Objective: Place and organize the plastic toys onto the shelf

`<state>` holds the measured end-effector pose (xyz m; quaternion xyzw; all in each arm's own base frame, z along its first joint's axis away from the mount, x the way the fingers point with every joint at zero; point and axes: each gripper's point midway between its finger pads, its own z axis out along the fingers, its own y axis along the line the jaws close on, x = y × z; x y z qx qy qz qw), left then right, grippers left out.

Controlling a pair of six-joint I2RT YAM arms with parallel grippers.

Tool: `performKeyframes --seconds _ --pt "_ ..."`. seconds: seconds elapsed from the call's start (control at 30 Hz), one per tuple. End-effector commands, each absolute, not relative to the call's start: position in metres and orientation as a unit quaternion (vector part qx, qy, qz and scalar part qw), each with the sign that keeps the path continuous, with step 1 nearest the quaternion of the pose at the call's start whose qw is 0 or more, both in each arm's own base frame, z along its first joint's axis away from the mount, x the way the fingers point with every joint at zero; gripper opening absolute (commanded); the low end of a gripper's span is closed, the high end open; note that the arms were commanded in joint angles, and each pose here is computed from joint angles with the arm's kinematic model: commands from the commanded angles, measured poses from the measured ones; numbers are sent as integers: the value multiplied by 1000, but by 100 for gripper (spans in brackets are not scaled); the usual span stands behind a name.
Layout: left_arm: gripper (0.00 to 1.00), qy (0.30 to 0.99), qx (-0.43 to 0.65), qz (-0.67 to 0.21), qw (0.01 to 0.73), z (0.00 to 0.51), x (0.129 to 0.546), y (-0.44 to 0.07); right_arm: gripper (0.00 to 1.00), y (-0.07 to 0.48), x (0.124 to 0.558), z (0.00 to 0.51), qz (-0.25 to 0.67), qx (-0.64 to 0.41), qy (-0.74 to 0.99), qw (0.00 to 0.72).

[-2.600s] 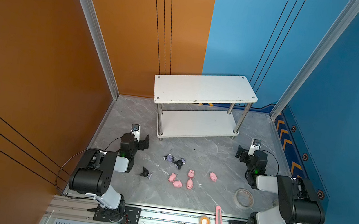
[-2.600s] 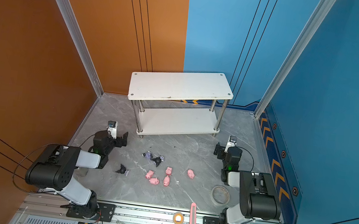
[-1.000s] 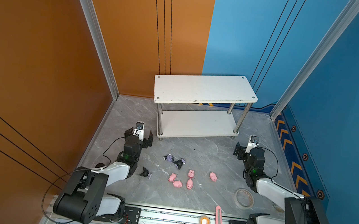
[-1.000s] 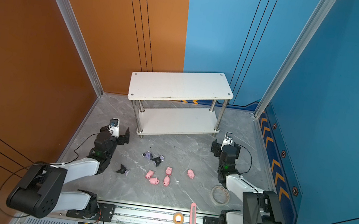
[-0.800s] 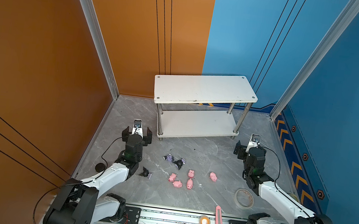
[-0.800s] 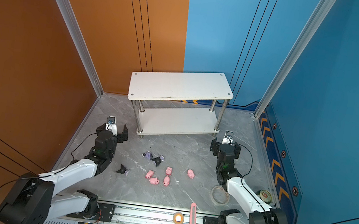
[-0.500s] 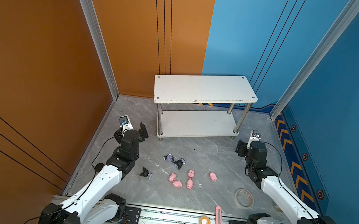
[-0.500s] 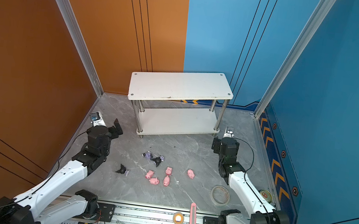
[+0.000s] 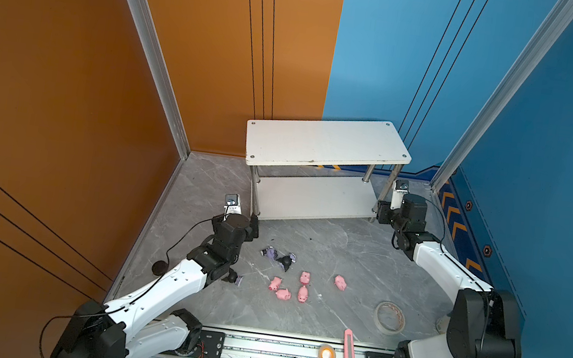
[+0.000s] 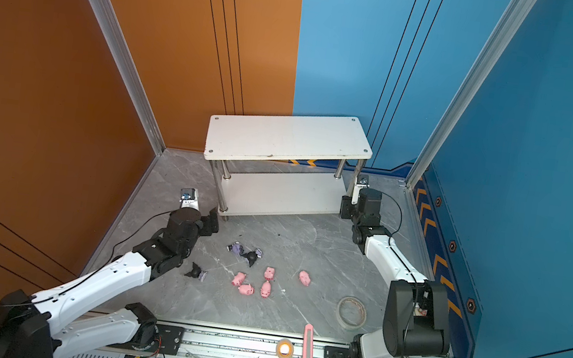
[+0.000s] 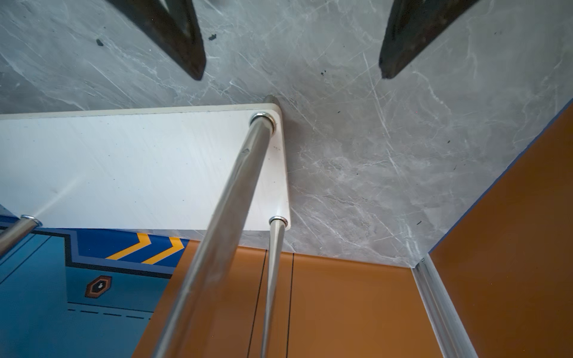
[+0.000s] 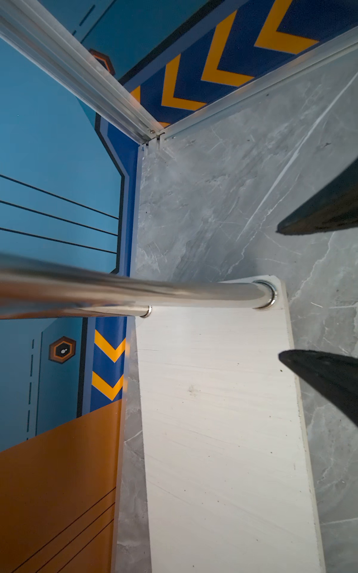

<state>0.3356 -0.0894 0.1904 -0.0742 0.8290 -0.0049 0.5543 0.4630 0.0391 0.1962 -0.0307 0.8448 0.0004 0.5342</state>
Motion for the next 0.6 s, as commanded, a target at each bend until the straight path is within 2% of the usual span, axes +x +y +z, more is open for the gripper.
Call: performKeyframes --seconds 0.0,0.1,0.2,0.3,0.33,0.57 --pt "90 827 -53 10 560 201 342 -99 61 41 479 217 9 -46 828 558" --pt "87 827 -31 8 561 207 351 -111 59 41 491 227 12 -50 821 569" --pt "87 826 -24 15 563 213 360 -117 47 43 503 238 14 -57 814 578" --pt "87 824 -18 21 566 219 369 -121 40 42 514 245 13 -60 808 586" --pt "82 824 -16 23 566 219 372 -123 37 42 517 247 13 -59 807 588" --pt "63 823 -11 30 567 226 395 -130 18 45 526 253 21 -59 800 597"
